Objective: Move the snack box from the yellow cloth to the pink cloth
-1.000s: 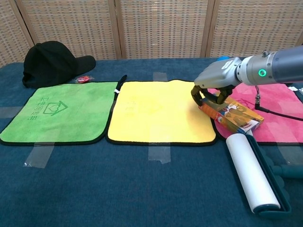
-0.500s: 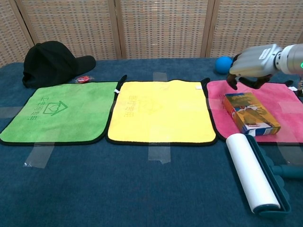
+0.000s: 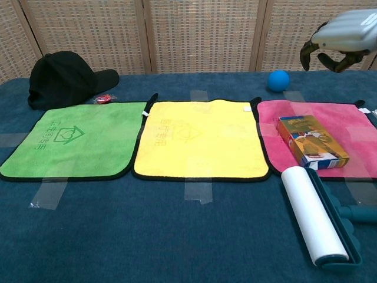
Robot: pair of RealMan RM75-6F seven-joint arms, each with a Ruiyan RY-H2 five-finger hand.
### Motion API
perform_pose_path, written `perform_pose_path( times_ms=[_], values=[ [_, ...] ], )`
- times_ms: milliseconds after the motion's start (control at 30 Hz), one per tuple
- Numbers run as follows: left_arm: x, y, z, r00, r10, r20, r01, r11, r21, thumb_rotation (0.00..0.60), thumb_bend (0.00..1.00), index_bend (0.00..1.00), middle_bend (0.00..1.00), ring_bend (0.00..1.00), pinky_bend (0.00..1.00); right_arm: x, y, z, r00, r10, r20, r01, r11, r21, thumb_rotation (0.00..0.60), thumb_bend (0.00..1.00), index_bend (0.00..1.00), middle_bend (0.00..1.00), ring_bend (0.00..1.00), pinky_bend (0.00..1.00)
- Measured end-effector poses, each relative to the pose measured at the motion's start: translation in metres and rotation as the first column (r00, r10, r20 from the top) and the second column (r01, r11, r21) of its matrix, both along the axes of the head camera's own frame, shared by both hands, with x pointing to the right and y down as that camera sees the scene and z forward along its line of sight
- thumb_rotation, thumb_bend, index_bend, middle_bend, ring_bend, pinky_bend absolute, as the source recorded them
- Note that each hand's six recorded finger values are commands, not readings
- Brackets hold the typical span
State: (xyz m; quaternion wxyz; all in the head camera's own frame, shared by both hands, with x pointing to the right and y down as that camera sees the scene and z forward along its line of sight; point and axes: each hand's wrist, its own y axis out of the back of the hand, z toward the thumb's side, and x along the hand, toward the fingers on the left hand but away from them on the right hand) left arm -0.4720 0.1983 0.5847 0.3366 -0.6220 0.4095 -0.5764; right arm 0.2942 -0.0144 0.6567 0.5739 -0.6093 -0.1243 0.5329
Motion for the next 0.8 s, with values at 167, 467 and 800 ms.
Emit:
perform_pose_path(
  times_ms=[167, 467, 800],
  values=[
    [-0.001, 0.0, -0.005, 1.0, 0.004, -0.013, -0.004, 1.0, 0.015, 0.6, 0.0, 0.0, 0.0, 0.0, 0.0, 0.027, 0.008, -0.033, 0.984, 0.112, 0.138, -0.119, 0.992, 0.047, 0.6, 0.06, 0.03, 0.03, 0.04, 0.02],
    [-0.002, 0.006, -0.012, 1.0, 0.026, -0.017, -0.025, 0.999, 0.026, 0.6, 0.0, 0.0, 0.0, 0.0, 0.0, 0.087, 0.093, -0.072, 0.843, 0.406, 0.353, -0.419, 0.907, -0.043, 0.6, 0.0, 0.0, 0.0, 0.0, 0.0],
    [0.0, 0.013, -0.024, 0.999, 0.033, -0.032, -0.032, 0.998, 0.046, 0.6, 0.0, 0.0, 0.0, 0.0, 0.0, 0.129, 0.185, -0.087, 0.783, 0.527, 0.332, -0.549, 0.835, -0.03, 0.6, 0.0, 0.0, 0.0, 0.0, 0.0]
  ],
)
